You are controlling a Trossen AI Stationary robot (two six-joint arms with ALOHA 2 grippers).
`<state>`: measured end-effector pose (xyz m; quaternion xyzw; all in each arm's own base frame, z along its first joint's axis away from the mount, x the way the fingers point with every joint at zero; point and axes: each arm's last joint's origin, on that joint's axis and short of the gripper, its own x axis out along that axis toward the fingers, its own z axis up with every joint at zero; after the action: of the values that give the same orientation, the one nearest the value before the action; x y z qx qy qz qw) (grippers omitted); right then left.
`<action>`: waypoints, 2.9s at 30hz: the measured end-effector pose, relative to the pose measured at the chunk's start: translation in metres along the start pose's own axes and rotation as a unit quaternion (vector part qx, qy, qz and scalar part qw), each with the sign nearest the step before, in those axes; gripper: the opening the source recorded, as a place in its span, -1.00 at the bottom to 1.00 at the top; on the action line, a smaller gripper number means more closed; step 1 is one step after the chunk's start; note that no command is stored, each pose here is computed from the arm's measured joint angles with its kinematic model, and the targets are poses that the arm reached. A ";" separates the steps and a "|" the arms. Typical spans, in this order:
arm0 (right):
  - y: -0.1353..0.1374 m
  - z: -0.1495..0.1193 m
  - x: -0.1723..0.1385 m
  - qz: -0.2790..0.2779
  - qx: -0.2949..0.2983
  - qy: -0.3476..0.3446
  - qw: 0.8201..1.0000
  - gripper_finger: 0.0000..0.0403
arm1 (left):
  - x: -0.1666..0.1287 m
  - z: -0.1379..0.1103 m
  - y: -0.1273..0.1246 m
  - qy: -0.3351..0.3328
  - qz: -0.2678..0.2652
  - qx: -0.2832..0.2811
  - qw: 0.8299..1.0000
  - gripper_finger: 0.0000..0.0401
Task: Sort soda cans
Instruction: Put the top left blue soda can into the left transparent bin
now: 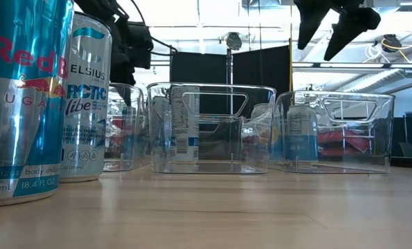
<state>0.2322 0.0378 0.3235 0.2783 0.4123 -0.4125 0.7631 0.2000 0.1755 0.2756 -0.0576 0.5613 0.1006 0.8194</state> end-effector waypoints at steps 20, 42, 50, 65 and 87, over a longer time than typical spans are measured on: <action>0.001 0.000 0.000 0.003 -0.013 0.000 1.000 0.78 | 0.025 0.005 0.018 0.014 0.019 0.001 1.000 0.56; 0.004 0.001 0.000 0.019 -0.044 -0.007 0.999 0.78 | 0.002 0.009 0.014 -0.008 0.009 -0.001 1.000 0.56; 0.004 0.002 0.000 0.019 -0.057 -0.007 0.998 0.78 | 0.017 0.006 0.022 0.014 0.000 -0.014 1.000 0.56; 0.004 0.001 0.000 0.019 -0.057 -0.007 0.998 0.78 | 0.047 0.008 0.029 0.056 -0.027 -0.023 0.998 0.56; 0.006 0.002 0.000 0.029 -0.051 -0.011 0.998 0.78 | 0.008 0.011 0.030 0.017 0.008 -0.074 0.997 0.29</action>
<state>0.2383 0.0391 0.3253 0.2461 0.4159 -0.3721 0.7925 0.2065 0.2079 0.2725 -0.1158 0.5668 0.1472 0.8023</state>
